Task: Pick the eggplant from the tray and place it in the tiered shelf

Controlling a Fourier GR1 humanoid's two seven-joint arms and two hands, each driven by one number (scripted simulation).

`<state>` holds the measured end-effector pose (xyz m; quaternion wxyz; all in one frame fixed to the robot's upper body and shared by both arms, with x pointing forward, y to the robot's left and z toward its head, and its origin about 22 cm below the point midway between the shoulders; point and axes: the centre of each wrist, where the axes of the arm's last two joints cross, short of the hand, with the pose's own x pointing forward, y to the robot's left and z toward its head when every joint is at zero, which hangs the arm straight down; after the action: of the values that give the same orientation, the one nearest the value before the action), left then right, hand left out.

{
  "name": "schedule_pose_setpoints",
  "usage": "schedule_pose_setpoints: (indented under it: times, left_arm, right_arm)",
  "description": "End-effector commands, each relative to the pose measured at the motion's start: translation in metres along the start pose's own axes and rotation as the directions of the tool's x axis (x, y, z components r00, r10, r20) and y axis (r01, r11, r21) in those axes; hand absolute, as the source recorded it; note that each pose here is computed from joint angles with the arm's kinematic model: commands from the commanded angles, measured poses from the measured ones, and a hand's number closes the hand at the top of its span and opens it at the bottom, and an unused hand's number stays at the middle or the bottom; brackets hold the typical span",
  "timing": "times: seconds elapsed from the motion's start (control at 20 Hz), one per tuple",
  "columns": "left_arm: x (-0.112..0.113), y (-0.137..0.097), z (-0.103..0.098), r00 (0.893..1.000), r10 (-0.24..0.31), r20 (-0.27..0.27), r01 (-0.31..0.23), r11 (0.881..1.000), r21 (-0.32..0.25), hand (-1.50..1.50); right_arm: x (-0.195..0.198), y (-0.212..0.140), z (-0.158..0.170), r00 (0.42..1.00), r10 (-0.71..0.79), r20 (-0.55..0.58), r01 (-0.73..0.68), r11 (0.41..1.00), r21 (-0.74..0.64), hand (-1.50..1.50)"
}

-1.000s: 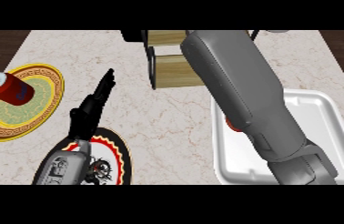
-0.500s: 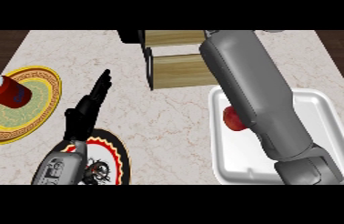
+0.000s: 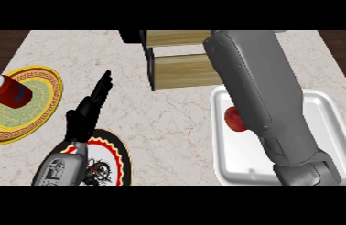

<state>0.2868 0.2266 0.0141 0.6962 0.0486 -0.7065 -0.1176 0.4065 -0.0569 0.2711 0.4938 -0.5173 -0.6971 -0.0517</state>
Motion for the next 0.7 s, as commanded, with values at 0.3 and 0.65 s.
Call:
schedule_pose_setpoints:
  times: [0.3,0.65]
  left_arm:
    - [0.002,0.006,0.010,1.000,-0.002,0.000,0.002,1.000,-0.010,0.00]
    - [0.002,-0.002,0.015,1.000,0.008,-0.010,-0.008,1.000,0.008,0.00]
  right_arm:
    - [0.023,-0.047,-0.014,0.971,-0.236,-0.049,0.233,0.971,-0.050,-1.50]
    - [0.018,-0.107,-0.049,0.919,-0.373,-0.128,0.327,0.902,-0.282,-1.50]
